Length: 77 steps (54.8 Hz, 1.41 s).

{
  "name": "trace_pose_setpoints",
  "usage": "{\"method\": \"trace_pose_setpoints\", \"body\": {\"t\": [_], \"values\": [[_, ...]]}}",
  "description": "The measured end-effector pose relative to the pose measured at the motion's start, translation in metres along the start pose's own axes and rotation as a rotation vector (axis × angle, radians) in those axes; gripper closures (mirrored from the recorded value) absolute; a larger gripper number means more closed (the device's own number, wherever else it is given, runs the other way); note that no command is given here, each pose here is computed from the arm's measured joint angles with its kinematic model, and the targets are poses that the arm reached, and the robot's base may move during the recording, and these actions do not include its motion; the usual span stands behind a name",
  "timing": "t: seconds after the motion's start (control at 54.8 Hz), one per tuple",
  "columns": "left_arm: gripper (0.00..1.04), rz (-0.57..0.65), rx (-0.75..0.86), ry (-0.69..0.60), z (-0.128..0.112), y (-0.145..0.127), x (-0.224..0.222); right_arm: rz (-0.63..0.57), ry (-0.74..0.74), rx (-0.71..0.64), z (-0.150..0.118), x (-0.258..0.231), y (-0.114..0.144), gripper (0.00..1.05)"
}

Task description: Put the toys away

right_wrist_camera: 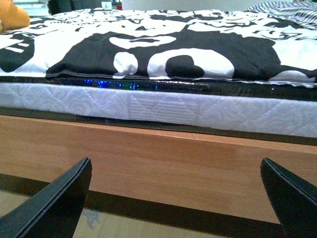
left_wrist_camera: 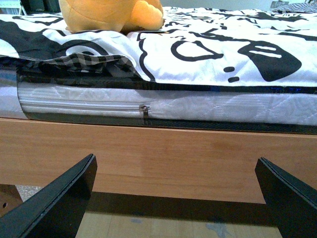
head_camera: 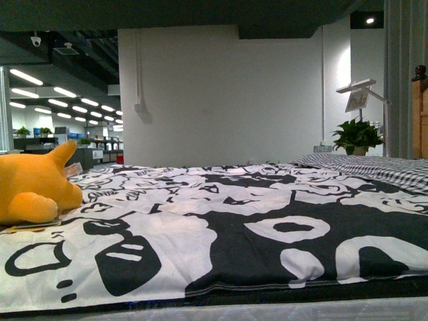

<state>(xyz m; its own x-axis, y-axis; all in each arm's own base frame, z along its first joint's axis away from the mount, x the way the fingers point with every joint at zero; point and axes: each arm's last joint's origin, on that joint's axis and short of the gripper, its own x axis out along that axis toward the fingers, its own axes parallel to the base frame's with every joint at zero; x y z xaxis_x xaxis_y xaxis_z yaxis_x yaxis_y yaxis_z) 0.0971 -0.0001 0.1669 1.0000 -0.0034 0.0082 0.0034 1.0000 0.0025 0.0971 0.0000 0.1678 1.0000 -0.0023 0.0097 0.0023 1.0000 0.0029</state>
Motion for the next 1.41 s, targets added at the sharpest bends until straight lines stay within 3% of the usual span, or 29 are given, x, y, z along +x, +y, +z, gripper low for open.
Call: {"method": "trace_pose_setpoints", "body": {"t": [1.406], "values": [[0.06,0.004,0.000,0.000,0.0000,0.0001,0.0000,0.009,0.002,0.000,-0.0001,0.0000,0.0003,0.00]]}}
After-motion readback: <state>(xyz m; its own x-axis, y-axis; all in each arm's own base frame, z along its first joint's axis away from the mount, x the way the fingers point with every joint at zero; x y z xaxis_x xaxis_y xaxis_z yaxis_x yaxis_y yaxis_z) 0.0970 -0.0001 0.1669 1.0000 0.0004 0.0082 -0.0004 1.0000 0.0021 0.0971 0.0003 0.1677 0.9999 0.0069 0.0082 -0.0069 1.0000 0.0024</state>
